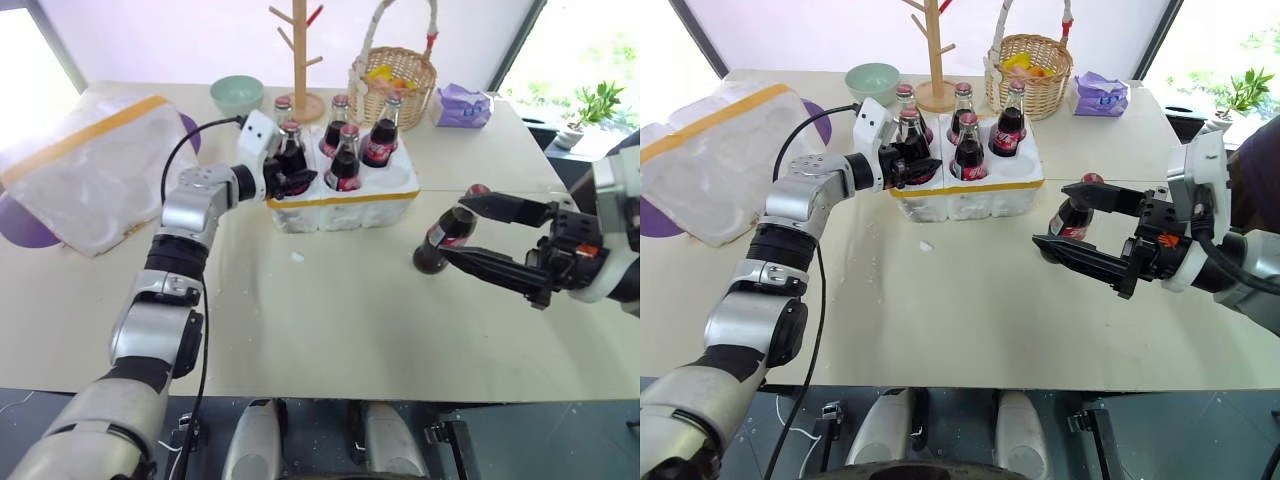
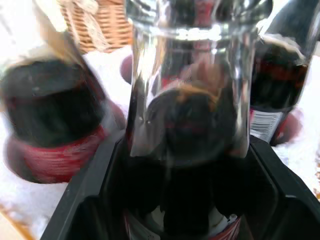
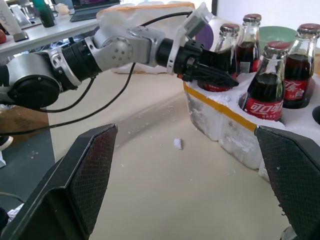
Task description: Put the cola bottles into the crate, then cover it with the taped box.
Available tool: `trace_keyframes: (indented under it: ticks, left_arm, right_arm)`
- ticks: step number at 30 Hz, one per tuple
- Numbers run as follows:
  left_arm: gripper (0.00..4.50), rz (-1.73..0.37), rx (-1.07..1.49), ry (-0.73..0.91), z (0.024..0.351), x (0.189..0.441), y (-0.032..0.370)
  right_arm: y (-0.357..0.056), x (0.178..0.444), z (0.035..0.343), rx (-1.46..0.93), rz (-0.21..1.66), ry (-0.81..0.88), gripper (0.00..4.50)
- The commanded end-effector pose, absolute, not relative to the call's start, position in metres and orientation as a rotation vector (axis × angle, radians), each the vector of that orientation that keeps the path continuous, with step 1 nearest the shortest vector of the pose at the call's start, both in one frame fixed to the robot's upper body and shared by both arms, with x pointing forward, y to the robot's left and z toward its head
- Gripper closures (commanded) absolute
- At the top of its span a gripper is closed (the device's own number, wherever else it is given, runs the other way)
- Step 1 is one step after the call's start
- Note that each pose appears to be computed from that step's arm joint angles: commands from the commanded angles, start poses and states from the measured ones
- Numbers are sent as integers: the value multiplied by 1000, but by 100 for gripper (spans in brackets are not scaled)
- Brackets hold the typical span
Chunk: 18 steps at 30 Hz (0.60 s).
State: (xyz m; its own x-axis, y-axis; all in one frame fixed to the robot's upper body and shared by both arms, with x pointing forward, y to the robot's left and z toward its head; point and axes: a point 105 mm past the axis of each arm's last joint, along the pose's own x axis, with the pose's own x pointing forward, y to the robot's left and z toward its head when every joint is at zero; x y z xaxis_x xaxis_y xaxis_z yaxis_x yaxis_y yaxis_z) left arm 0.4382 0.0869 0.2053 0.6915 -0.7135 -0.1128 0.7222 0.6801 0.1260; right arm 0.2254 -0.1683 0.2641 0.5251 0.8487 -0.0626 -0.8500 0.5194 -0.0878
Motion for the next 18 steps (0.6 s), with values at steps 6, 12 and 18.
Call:
trace_keyframes:
  ticks: [6, 12, 18]
  left_arm:
    - [8, -893, 98, -104, 247, 424, 91]
    - [8, -1003, -49, -249, 306, 388, 121]
    - [8, -1241, -32, -197, 316, 333, 143]
  right_arm:
    - [-168, 221, 267, -127, 1014, -18, 0]
    - [-179, 220, 261, -110, 974, 17, 0]
    - [-210, 228, 239, -76, 811, 84, 0]
